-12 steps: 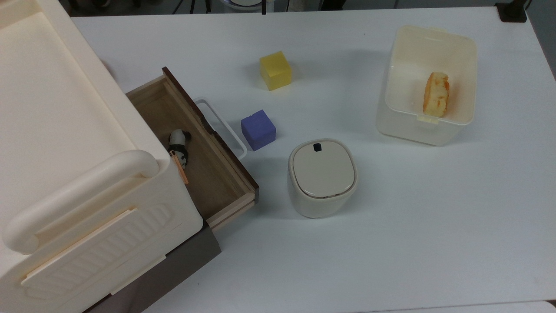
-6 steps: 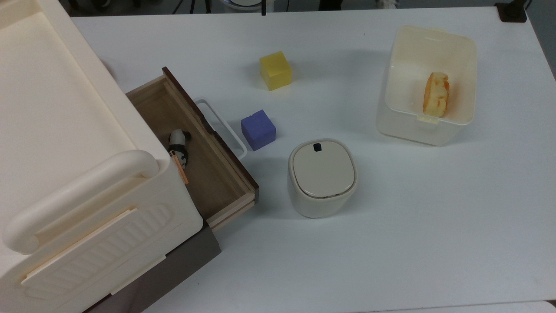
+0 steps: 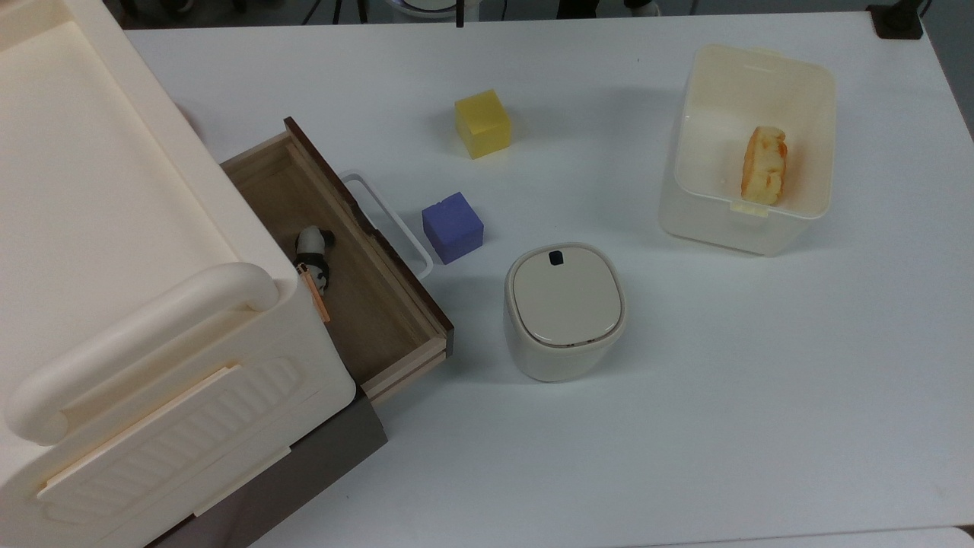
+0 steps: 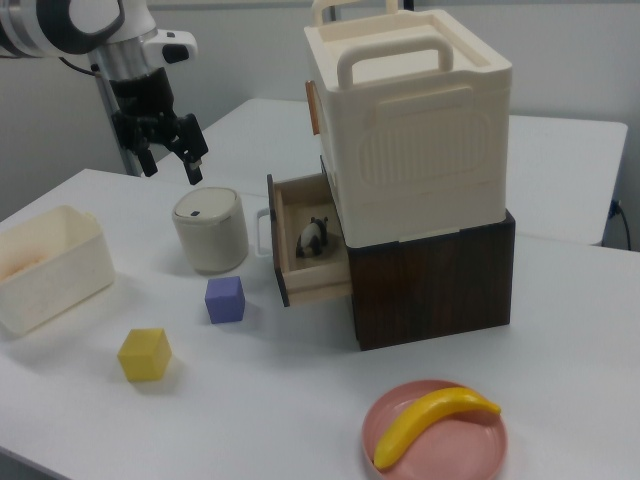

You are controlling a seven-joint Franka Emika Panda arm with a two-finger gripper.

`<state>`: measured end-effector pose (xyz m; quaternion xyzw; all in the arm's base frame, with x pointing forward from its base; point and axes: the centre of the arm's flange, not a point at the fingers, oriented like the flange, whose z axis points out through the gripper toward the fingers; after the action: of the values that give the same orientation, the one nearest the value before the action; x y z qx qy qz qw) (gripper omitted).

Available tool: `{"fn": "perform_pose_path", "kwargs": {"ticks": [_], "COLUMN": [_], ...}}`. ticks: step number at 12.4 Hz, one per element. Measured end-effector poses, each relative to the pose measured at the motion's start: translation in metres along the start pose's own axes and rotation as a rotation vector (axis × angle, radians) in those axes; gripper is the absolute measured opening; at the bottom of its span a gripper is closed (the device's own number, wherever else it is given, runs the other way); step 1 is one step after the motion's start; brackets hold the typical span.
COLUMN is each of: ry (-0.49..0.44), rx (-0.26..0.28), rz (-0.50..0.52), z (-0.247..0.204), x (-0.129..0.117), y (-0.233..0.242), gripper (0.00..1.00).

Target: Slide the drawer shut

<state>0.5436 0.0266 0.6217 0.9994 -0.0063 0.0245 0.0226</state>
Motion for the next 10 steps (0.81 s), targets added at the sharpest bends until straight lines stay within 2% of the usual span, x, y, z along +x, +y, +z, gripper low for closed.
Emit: {"fn": "perform_pose_path", "kwargs": {"ticks": [5, 10], "ry": [-0.014, -0.093], "rx": [-0.018, -0.066], "rz": [-0.043, -0.059], "z": [0.006, 0.048], "x": [0.000, 0.006], "y": [0.002, 0.004], "gripper": [1.00, 1.00]}}
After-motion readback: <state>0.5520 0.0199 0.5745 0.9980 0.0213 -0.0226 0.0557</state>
